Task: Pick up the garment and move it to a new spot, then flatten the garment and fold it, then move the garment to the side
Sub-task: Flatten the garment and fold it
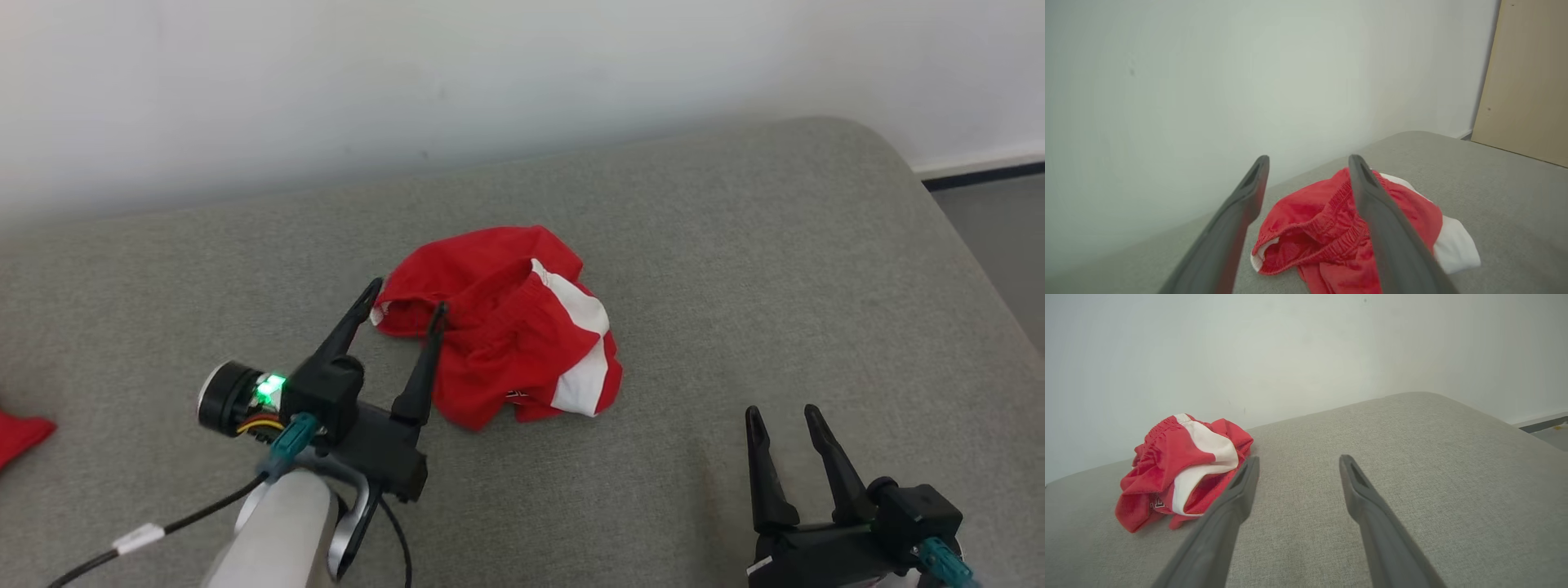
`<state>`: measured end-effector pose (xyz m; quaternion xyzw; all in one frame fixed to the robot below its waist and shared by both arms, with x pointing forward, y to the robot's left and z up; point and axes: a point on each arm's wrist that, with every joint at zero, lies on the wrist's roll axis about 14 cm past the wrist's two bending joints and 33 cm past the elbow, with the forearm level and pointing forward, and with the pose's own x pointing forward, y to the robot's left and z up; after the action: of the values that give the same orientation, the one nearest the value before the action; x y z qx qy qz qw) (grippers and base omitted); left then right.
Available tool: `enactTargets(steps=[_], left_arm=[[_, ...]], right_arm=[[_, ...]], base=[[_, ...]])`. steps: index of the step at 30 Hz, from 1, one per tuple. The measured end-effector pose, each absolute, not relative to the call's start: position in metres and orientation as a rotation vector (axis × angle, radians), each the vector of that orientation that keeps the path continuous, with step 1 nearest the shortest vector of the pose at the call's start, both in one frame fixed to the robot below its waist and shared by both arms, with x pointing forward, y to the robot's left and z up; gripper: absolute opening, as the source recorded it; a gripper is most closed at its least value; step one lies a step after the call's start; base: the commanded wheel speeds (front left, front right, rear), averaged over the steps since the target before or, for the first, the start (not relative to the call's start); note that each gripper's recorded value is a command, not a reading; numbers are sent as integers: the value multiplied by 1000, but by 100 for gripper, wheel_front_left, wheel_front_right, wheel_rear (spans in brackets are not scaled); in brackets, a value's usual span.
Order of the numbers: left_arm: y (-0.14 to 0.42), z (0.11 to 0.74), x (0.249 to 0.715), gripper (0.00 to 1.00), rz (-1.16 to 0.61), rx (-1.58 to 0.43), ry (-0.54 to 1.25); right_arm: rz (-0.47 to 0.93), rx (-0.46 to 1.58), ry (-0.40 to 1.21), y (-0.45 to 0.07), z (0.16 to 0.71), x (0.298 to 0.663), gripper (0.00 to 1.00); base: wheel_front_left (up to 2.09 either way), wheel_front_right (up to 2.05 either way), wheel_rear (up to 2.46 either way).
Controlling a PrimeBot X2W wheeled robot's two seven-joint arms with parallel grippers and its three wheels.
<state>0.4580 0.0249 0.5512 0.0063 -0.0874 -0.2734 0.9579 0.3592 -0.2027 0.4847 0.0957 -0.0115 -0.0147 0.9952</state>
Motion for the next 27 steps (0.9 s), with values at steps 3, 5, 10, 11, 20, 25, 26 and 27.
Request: enactTargets(steps=[3, 5, 10, 11, 20, 25, 26, 27], left_arm=[[-5, 544, 467, 100, -645, 20, -152], [-22, 541, 472, 100, -697, 28, -140], [-51, 514, 482, 100, -779, 32, -56], [-56, 509, 483, 100, -794, 35, -38], [-85, 472, 483, 19, -872, 37, 101], [-81, 469, 481, 0, -869, 36, 121], [-81, 475, 483, 0, -865, 27, 107], [-81, 484, 485, 0, -859, 10, 85]], right_arm=[[-70, 202, -12, -214, 480, 356, 100], [-97, 207, -5, -223, 478, 354, 100], [-157, 213, 7, -240, 473, 348, 100], [-168, 215, 11, -243, 472, 346, 100], [-228, 216, 26, -259, 467, 335, 100], [-226, 218, 23, -259, 467, 337, 100], [-221, 216, 23, -258, 467, 338, 100], [-217, 215, 23, -257, 467, 339, 100]], base=[[0, 0, 0], [0, 0, 0], [0, 0, 0], [0, 0, 0], [0, 0, 0], [0, 0, 0], [0, 0, 0], [0, 0, 0]])
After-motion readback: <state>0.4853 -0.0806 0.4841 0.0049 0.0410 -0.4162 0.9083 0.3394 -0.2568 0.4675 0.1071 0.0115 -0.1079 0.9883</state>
